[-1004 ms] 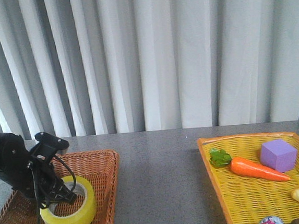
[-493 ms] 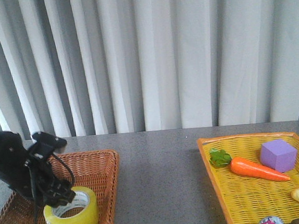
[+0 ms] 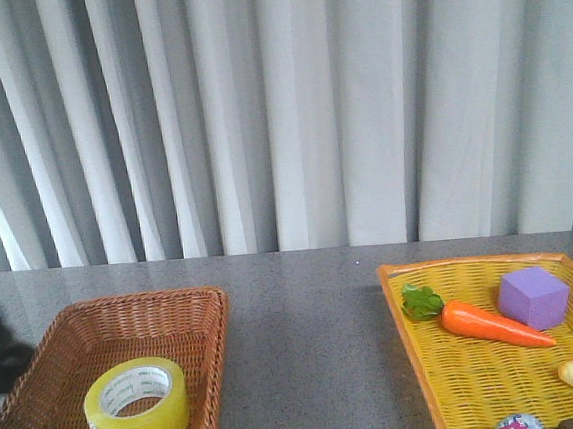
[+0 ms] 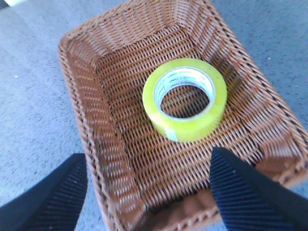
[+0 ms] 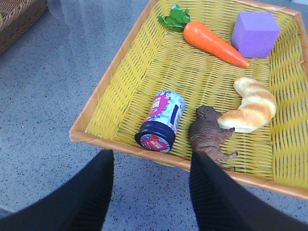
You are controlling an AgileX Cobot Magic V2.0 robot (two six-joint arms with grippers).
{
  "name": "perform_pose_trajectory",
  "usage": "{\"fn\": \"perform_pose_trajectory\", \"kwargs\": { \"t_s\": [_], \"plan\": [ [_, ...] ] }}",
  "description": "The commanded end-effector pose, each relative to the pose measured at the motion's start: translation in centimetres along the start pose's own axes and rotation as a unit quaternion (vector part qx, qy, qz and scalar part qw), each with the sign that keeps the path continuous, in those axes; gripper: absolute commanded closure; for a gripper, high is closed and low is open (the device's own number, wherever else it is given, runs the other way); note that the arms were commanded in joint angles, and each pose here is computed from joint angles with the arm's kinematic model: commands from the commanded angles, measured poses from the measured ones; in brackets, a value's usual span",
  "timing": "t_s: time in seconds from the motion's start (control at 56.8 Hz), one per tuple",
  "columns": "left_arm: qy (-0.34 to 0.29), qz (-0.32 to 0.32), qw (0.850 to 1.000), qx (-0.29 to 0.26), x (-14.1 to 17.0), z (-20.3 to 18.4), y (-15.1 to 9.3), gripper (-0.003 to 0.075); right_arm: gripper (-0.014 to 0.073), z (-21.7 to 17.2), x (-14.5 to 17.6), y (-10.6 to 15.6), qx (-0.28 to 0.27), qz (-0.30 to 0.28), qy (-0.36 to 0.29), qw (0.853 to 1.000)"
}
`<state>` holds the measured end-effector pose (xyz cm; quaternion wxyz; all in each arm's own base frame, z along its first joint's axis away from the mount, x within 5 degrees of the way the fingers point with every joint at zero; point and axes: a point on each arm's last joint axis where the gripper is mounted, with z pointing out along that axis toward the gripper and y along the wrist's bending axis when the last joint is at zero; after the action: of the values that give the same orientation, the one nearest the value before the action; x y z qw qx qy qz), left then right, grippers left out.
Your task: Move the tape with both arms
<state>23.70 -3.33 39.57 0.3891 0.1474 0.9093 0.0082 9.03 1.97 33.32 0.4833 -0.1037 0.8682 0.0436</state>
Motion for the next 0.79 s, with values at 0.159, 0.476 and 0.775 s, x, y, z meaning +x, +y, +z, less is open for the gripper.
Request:
{"fn": "perform_pose_trajectory", "kwargs": {
  "t_s": [0.159,0.476,0.775],
  "plan": [
    [-0.17,-0.021,0.985,-0.026,7.9,-8.5,-1.5,0.0233,0.0242,-0.4,-1.1,-0.1,0.005,0.001,-0.04,0.999],
    [-0.298,-0.067,0.952,-0.036,16.3,-10.7,-3.0,0.0295,0.0242,-0.4,-1.1,-0.1,0.005,0.001,-0.038,0.999],
    [-0.28,-0.066,0.957,-0.033,15.5,-9.3,-2.8,0.0323,0.0242,-0.4,-0.4,-0.1,0.005,0.001,0.001,1.0]
  ]
}}
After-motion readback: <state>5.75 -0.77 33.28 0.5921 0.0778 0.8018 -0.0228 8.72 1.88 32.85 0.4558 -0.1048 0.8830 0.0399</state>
